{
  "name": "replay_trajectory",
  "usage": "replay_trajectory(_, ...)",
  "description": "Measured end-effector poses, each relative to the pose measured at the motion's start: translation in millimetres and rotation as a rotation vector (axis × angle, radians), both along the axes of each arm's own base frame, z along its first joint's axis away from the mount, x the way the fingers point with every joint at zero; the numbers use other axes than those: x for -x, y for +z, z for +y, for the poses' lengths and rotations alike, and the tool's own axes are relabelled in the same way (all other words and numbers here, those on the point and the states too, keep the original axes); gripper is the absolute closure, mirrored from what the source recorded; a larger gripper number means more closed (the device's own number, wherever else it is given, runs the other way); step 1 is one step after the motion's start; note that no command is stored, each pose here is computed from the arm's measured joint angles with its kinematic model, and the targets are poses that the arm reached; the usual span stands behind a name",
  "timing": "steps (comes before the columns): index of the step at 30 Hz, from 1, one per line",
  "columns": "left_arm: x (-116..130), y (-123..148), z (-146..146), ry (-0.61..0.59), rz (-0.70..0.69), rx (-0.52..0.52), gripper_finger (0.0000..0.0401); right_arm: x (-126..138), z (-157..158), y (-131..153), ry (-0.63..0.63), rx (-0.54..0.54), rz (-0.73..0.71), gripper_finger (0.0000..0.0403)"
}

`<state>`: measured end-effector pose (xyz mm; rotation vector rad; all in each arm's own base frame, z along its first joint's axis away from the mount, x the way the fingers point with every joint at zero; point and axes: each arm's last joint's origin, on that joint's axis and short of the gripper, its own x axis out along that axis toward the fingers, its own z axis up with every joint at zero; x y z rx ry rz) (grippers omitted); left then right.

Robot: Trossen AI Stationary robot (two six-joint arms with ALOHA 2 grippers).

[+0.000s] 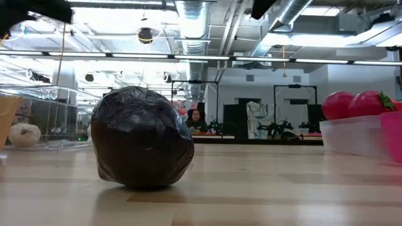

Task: Sort produce into baskets
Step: Put the green chili pepper into the yellow bin

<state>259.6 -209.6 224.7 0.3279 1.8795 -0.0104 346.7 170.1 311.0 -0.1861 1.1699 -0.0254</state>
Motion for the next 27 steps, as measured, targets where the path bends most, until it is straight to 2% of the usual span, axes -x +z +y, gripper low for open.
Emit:
replay_trajectory(6, -17, 0, 23, -0.127, -0.074, -0.118, 0.0225, -1, -3, 0, -0.009, 0.0, 0.0, 0.0154)
replay_trajectory(12, -43, 0, 59, -0.199, -0.106, -0.168, 0.0226, -2, -5, 0, -0.017, -0.002, 0.0, 0.0152)
replay_trajectory(20, -74, -2, 125, -0.258, -0.066, -0.115, 0.0226, -2, -5, 0, -0.017, -0.002, 0.001, 0.0133)
replay_trajectory(27, -100, -5, 200, -0.232, -0.156, -0.077, 0.0226, -2, -5, 0, -0.017, -0.002, 0.001, 0.0097)
